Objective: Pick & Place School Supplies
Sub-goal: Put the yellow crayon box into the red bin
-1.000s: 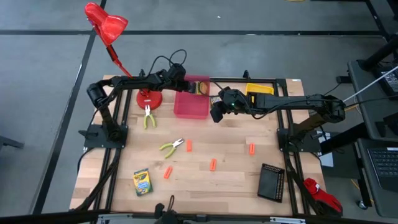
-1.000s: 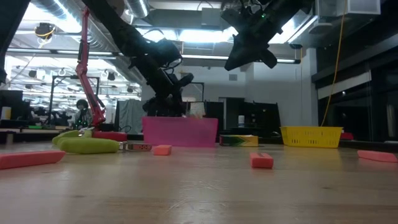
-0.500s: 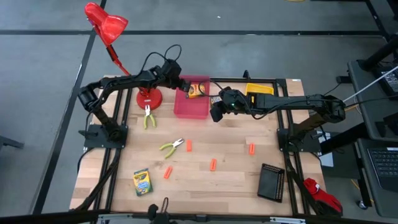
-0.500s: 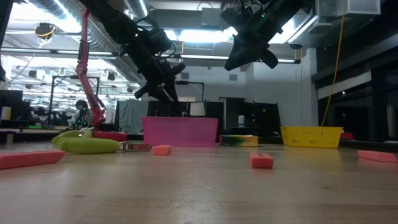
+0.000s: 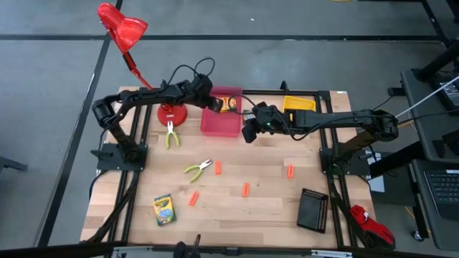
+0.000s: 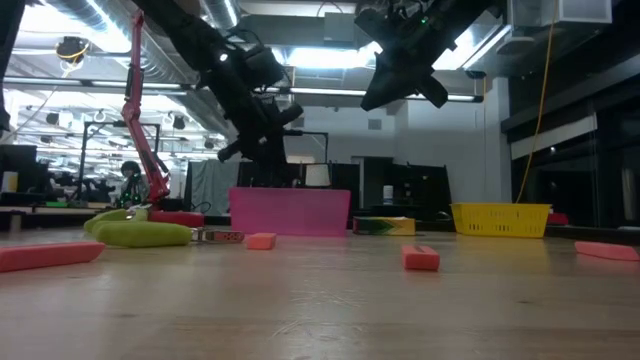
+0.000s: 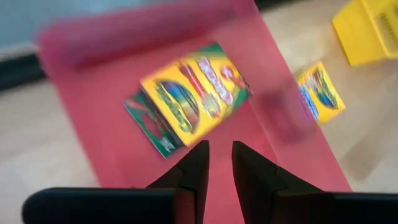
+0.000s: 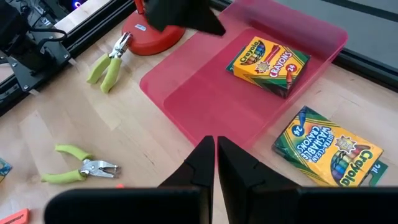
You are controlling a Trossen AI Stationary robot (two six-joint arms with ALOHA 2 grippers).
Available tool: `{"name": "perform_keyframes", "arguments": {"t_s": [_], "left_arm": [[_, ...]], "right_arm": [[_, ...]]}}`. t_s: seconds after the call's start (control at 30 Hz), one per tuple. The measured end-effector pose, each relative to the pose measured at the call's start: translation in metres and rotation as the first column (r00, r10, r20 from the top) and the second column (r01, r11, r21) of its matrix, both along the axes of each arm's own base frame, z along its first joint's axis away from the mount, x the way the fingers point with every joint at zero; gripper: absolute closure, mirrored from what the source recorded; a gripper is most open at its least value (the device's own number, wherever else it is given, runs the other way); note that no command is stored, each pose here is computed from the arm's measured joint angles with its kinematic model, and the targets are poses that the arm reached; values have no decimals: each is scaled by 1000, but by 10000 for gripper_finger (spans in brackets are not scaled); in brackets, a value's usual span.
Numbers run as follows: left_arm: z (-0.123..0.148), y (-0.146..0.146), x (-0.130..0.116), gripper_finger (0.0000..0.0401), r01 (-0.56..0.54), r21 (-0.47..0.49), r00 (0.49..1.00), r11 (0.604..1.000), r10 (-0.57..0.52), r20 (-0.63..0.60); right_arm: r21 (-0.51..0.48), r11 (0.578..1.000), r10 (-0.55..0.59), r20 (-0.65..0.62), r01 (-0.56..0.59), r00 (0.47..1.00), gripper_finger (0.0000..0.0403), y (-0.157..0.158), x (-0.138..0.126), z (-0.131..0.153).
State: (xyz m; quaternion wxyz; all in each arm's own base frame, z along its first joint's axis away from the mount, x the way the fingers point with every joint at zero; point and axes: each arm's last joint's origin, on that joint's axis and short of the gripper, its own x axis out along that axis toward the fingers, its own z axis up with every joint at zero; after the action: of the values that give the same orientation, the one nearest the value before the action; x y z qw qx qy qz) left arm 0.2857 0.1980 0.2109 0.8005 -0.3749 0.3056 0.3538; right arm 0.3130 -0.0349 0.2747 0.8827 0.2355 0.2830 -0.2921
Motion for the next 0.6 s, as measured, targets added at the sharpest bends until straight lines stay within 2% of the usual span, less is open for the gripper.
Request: {"name": "perform_keyframes", "arguments": {"t_s": [0.1, 0.33, 0.6], "left_arm": [[-13, -3, 7, 350, 22, -42, 1000, 999, -23, -20], [-28, -9, 22, 377, 74, -60, 996, 995, -77, -50], [-33, 2, 43, 396, 76, -76, 992, 994, -83, -94]], "right_arm": [[0, 1000, 0, 0, 0, 1000, 380, 0, 0, 0], [-3, 1000, 2, -1, -2, 1000, 380, 0, 0, 0], [-7, 1000, 8, -11, -8, 1000, 380, 0, -1, 0]]}}
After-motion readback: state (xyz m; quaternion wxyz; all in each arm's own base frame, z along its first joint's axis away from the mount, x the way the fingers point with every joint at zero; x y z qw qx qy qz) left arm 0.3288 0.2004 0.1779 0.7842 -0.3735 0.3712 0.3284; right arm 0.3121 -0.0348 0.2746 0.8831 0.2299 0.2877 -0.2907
